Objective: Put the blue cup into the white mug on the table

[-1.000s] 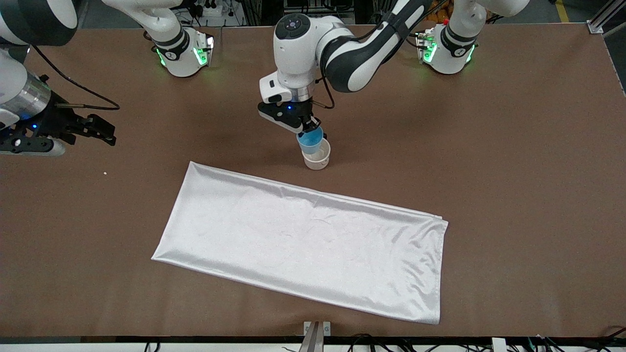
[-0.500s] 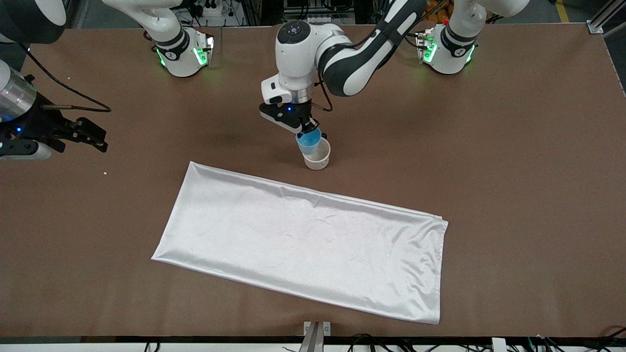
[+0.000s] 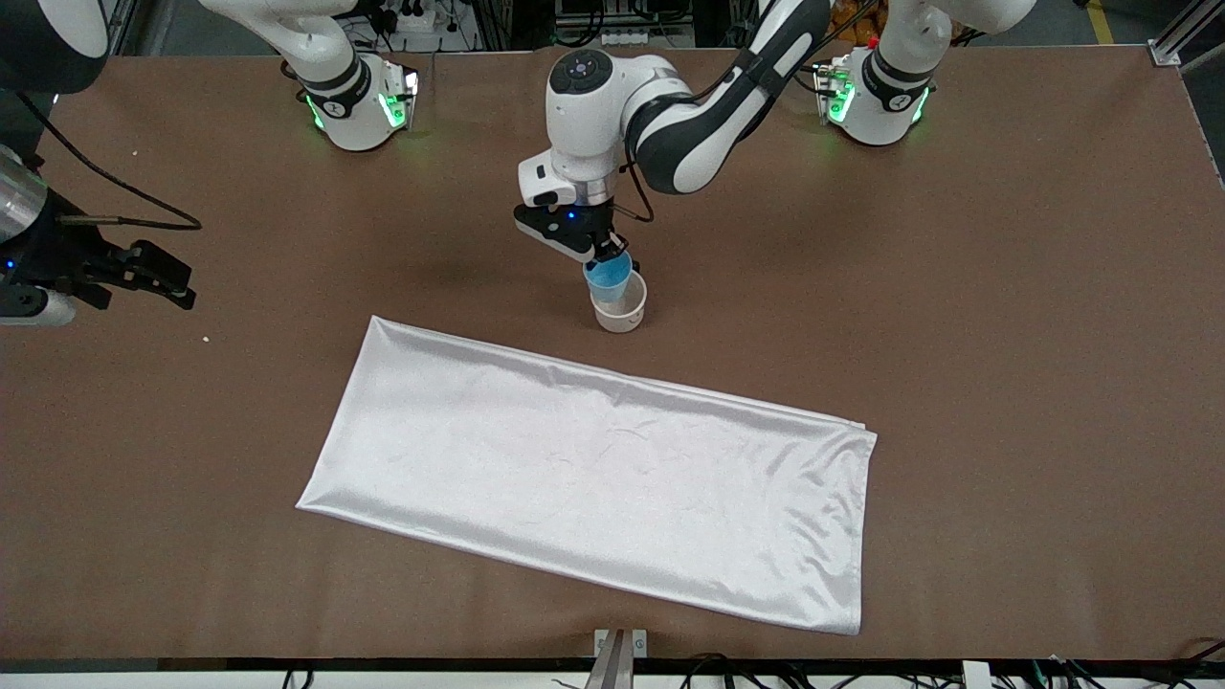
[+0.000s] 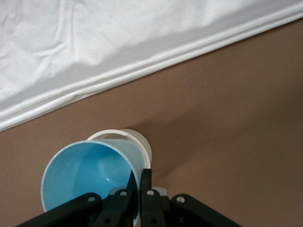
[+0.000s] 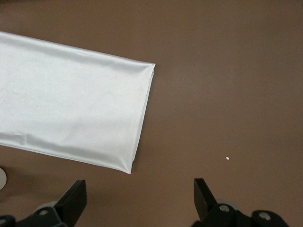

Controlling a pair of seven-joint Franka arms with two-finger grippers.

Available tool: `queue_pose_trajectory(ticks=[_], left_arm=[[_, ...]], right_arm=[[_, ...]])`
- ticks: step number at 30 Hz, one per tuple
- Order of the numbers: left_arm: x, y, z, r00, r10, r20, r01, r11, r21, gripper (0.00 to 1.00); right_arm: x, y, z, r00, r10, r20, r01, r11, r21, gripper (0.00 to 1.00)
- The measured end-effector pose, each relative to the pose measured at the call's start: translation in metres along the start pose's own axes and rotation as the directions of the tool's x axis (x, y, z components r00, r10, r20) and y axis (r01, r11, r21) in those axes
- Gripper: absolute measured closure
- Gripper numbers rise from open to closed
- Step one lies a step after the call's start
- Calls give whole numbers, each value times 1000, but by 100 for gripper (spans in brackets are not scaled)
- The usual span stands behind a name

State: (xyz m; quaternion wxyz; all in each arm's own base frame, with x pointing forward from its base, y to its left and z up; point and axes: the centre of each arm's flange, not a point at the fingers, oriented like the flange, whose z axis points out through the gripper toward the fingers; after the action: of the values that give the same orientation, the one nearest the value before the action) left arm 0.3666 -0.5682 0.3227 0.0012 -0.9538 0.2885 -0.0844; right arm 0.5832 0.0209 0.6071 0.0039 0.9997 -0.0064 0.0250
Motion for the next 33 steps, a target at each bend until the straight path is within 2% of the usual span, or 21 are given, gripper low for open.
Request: queue_pose_trajectory(ticks=[7, 27, 33], left_arm=[[-7, 0, 9, 1000, 12, -17, -12, 1000, -12, 96], [-16, -3, 18, 1000, 23, -15, -24, 1000, -9, 96], [-16, -7, 21, 998, 59, -24, -59, 998, -14, 96]], right_arm=[[-2, 4, 0, 1000, -8, 18, 8, 1000, -2, 0], [-3, 5, 0, 1000, -10, 28, 10, 1000, -2, 0], [-3, 5, 1, 1000, -10, 29, 10, 1000, -2, 0]])
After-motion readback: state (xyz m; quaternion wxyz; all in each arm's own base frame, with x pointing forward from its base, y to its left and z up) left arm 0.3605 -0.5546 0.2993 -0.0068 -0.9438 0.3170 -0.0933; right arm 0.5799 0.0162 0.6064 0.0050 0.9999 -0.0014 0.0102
